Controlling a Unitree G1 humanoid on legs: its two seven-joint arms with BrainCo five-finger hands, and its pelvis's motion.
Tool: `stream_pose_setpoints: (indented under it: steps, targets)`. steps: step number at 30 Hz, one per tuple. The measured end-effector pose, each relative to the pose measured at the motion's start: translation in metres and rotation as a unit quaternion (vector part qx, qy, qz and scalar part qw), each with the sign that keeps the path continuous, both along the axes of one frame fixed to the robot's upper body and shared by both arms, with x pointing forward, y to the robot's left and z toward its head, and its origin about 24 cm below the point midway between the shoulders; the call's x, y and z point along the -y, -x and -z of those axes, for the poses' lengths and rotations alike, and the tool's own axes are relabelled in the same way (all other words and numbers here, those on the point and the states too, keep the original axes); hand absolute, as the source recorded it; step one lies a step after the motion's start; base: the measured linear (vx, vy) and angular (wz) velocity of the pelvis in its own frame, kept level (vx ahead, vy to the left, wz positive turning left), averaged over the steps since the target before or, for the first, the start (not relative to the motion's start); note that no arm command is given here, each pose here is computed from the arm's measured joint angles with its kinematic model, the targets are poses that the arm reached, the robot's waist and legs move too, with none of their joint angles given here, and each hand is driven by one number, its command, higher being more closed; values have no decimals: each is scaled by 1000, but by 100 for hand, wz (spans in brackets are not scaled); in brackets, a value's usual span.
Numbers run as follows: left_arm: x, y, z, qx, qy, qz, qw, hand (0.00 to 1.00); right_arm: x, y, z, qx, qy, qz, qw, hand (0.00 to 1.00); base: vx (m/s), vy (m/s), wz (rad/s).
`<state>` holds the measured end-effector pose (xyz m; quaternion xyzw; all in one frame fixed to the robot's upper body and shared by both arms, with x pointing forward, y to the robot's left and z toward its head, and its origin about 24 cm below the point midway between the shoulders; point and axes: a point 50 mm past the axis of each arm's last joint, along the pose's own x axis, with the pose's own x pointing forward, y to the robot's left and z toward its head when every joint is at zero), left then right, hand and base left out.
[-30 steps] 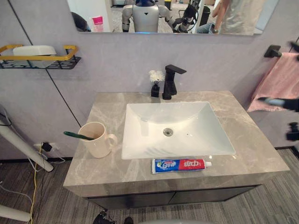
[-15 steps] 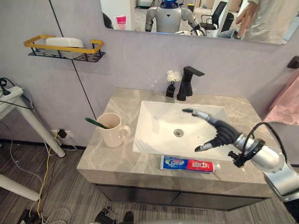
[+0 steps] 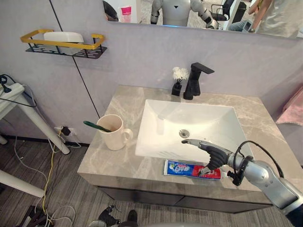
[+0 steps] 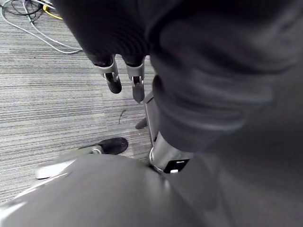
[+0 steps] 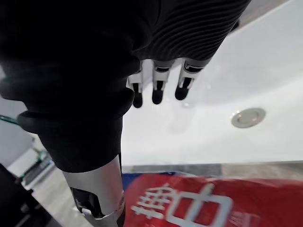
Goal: Organize washtable
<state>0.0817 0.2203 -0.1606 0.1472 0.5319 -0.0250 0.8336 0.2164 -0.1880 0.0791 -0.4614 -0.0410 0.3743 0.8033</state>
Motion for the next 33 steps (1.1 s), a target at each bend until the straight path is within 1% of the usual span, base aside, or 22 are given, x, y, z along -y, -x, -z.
stream_pose_setpoints:
  steps: [4, 7, 10, 13, 18, 19, 28, 33]
  targets:
    - [3, 1, 1, -3, 3, -2, 1000, 0, 3, 4, 5, 49, 42, 22, 998, 0, -21, -12, 0]
    - [3, 1, 1, -4, 4, -3, 1000, 0, 7, 10, 11, 56, 53, 44, 996, 0, -45, -14, -1]
    - [3, 2, 1, -6, 4, -5, 1000, 0, 5, 16, 10, 76, 55, 53, 994, 0, -50, -12, -6]
    - [4, 2, 1, -6, 5, -5, 1000, 0, 5, 21, 14, 74, 44, 71, 994, 0, -38, -7, -8]
    - [5, 2, 2, -6, 7, -5, 1000, 0, 3, 27, 14, 83, 45, 78, 992, 0, 0, 0, 0]
    - [5, 2, 2, -6, 7, -5, 1000, 0, 4, 28, 15, 83, 44, 80, 992, 100, 0, 0, 0]
    - [6, 2, 2, -7, 10, -7, 1000, 0, 2, 32, 17, 69, 45, 66, 994, 100, -2, -8, -2]
    - [7, 2, 2, -8, 17, -6, 1000, 0, 1, 31, 15, 53, 31, 54, 997, 100, -6, -3, 0]
